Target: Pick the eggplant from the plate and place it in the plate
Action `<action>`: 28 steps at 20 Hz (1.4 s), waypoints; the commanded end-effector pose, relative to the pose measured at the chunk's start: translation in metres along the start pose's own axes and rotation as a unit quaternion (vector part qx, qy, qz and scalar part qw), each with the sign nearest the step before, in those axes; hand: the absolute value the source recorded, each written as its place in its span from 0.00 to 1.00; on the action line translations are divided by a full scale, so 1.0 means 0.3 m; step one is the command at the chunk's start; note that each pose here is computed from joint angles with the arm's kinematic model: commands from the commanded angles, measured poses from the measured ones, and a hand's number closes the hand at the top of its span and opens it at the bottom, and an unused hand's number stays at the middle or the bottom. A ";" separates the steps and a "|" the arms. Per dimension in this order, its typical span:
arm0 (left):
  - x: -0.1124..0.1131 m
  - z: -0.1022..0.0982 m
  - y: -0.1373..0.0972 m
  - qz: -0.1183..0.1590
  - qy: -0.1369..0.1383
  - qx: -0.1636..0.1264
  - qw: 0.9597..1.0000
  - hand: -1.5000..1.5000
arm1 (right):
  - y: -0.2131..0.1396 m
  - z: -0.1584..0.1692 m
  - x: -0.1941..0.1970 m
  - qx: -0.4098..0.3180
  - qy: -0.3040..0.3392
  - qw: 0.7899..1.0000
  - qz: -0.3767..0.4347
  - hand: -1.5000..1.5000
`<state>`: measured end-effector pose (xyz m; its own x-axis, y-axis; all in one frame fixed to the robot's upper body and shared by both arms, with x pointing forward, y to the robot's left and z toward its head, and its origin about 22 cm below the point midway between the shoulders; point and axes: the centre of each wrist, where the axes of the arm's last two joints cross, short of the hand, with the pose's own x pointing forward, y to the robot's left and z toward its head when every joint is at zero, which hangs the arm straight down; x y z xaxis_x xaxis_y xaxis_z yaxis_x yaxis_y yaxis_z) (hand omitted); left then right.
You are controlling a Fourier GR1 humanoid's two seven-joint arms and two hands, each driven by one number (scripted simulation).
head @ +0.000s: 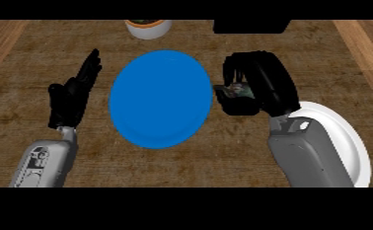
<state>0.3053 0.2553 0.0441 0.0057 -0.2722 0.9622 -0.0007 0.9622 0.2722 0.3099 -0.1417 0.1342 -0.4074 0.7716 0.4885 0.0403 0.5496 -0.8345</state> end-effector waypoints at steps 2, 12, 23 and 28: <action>-0.017 -0.009 -0.019 -0.002 0.003 0.001 1.000 0.50 | 0.117 -0.060 0.137 0.025 0.014 0.999 -0.035 1.00; 0.022 0.000 -0.020 -0.005 -0.007 -0.013 1.000 0.50 | 0.363 -0.182 0.189 0.079 0.017 0.995 0.052 1.00; 0.029 -0.023 -0.038 0.003 -0.029 -0.041 0.999 0.50 | 0.482 -0.208 0.093 0.120 0.124 0.985 -0.026 0.00; 0.017 -0.008 -0.080 0.004 -0.013 -0.043 0.999 0.50 | 0.496 -0.206 0.100 0.118 0.106 0.984 -0.080 0.00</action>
<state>0.3138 0.2331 0.0478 -0.0282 -0.2685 0.9629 0.0716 0.9602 0.2698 0.3575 -0.0163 0.0428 -0.1981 0.7992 0.5675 -0.2186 0.5284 -0.8204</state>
